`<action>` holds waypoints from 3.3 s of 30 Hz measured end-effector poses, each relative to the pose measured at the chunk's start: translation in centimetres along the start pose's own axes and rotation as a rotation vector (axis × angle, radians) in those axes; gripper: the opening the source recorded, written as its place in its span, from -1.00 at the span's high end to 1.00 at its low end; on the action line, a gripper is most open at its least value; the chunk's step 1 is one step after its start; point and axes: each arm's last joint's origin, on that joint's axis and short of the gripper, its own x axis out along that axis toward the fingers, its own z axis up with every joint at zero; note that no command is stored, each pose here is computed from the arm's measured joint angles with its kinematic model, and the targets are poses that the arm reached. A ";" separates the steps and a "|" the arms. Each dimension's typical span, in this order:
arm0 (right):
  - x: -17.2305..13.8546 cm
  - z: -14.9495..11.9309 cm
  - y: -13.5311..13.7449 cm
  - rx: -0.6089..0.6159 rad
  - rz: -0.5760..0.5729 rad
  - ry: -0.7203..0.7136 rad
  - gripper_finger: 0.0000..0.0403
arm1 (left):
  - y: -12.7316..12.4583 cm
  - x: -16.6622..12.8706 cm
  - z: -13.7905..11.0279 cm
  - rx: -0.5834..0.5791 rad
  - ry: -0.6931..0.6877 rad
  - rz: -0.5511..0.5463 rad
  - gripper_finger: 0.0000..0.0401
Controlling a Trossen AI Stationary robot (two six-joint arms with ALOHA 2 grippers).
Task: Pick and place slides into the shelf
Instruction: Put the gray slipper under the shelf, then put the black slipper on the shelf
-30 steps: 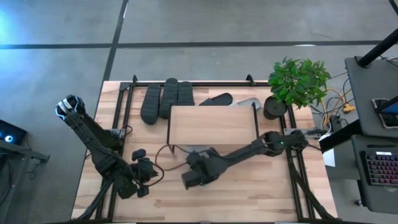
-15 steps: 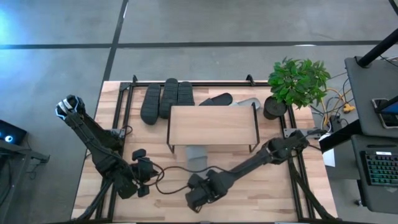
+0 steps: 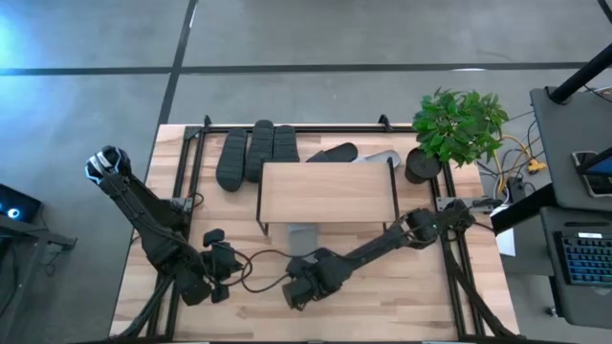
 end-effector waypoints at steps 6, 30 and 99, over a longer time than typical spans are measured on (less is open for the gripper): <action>0.8 2.3 -1.4 0.002 -0.045 -0.082 0.83 | 0.0 0.0 0.0 -0.001 0.002 -0.001 0.91; -5.5 5.2 -1.7 -0.002 -0.002 -0.136 0.83 | 0.0 0.0 0.0 -0.022 -0.003 0.000 0.91; -13.7 21.2 -32.4 0.206 -0.197 -0.120 0.83 | 12.8 -5.1 1.2 -0.558 -0.213 0.226 0.91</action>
